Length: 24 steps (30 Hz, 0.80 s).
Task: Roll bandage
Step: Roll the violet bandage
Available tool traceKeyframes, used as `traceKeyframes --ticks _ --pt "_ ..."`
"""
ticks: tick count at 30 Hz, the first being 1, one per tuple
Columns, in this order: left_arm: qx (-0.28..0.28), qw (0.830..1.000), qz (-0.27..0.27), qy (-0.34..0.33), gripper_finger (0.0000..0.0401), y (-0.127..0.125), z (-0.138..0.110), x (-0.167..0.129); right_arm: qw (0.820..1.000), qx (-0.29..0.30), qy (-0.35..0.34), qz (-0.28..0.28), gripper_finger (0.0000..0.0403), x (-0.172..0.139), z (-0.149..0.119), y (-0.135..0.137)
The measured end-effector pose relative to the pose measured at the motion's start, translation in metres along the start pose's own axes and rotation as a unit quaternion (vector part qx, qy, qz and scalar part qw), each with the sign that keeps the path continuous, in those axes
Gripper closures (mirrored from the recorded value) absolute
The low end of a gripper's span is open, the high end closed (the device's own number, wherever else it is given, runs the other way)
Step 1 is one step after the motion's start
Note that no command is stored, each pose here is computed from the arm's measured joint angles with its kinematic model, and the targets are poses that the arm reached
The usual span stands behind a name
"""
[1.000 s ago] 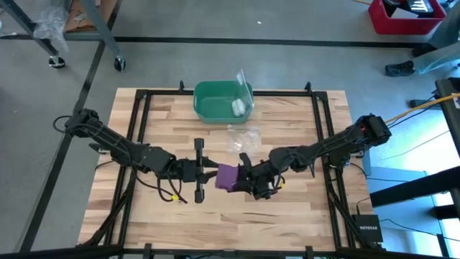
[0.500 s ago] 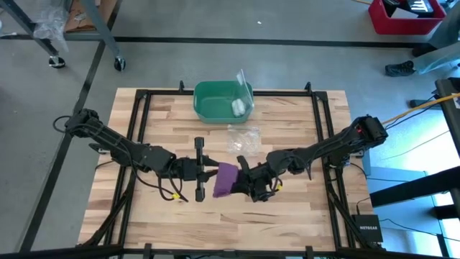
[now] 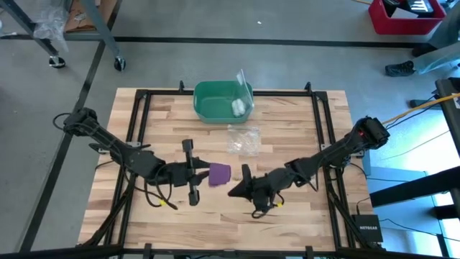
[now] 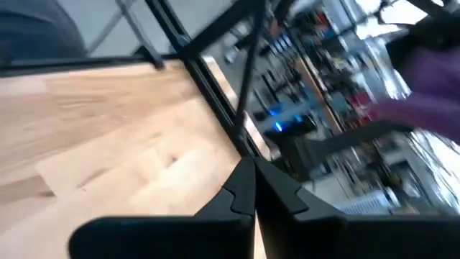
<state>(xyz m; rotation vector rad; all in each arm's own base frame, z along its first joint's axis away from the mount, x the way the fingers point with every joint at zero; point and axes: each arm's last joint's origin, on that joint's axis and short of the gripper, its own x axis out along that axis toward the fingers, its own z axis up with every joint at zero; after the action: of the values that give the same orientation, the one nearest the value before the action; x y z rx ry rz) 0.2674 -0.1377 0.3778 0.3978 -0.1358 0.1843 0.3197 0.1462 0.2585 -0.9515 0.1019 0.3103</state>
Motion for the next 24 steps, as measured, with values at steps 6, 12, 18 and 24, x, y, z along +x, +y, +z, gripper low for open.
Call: traceKeyframes --ticks 6,12,18,24 --pt "-0.002 0.999 -0.042 -0.023 0.0386 -0.003 0.001 0.000 0.990 0.059 0.073 -0.108 0.0389 -0.002 0.000 -0.008" --pt "0.002 0.967 -0.205 -0.149 0.0386 -0.008 0.010 -0.001 0.988 0.075 0.006 -0.132 0.0389 -0.003 0.008 -0.017" --pt "-0.013 0.932 -0.298 -0.208 0.0386 0.006 0.003 0.010 0.982 0.027 -0.144 -0.120 0.0376 -0.007 0.024 -0.026" --pt "-0.031 0.927 -0.313 -0.207 0.0386 0.027 -0.009 0.026 0.977 0.013 -0.186 -0.107 0.0298 -0.008 0.028 -0.027"
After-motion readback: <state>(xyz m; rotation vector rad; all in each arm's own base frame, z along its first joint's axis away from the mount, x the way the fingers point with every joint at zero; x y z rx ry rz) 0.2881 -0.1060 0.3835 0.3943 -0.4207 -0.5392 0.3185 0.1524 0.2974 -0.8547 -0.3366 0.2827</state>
